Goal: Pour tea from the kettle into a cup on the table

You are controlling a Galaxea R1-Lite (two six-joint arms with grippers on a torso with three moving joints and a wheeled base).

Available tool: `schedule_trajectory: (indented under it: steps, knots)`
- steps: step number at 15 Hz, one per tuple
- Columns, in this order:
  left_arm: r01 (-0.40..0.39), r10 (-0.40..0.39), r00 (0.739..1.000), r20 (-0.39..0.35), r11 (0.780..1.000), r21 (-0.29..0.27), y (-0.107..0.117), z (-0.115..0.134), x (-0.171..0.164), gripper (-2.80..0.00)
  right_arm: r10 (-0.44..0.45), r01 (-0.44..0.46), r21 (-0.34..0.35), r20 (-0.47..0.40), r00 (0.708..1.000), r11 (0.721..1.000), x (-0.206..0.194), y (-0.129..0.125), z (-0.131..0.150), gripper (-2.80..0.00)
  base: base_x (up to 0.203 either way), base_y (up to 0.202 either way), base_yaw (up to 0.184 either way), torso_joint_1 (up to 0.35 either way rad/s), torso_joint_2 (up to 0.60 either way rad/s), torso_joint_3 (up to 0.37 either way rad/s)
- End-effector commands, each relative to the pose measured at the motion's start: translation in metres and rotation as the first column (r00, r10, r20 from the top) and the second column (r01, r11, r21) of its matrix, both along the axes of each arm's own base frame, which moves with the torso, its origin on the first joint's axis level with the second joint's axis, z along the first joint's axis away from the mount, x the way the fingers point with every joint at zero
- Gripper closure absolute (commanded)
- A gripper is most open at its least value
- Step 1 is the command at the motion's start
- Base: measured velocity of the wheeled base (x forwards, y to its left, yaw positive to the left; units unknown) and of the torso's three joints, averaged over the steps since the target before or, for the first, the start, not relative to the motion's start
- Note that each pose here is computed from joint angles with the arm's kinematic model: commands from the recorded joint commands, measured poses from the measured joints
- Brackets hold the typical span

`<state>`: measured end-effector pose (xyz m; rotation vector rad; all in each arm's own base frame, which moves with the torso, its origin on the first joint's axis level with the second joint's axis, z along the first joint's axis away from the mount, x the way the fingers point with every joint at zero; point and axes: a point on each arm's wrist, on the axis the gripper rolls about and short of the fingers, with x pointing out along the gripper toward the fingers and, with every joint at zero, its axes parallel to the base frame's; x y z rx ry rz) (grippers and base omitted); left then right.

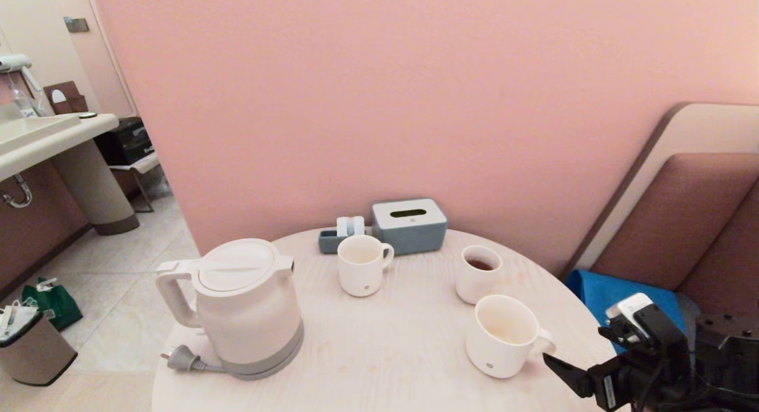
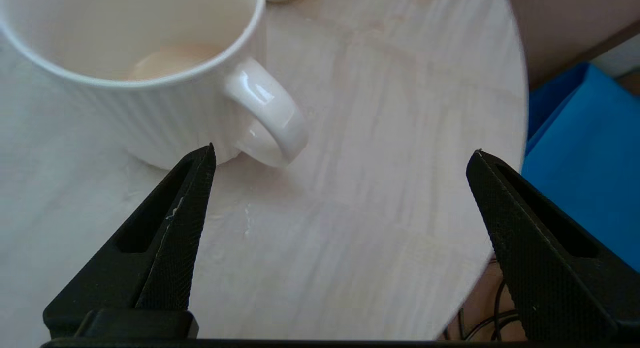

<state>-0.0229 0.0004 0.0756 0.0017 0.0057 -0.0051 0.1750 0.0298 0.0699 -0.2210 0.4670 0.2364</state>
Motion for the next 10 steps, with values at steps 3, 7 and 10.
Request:
schedule_trajectory:
  steps: [3,7,10]
  knots:
    - [-0.001,0.001,1.0,0.0,1.0,0.0,0.0,0.0,0.0,0.0,-0.009,0.003,0.033,0.163,0.987,0.999,-0.027,-0.005,0.039,-2.8,0.0,0.0,0.0,0.0,0.0,0.0]
    - [-0.001,0.001,1.0,0.0,1.0,0.0,0.0,0.0,0.0,0.0,-0.087,0.074,0.091,0.146,0.985,0.993,-0.057,-0.011,0.081,-2.8,0.0,0.0,0.0,0.0,0.0,0.0]
    - [-0.001,0.001,1.0,0.0,1.0,0.0,0.0,0.0,0.0,0.0,-0.289,0.287,0.035,0.173,0.942,0.957,-0.08,-0.019,0.098,-2.8,0.0,0.0,0.0,0.0,0.0,0.0]
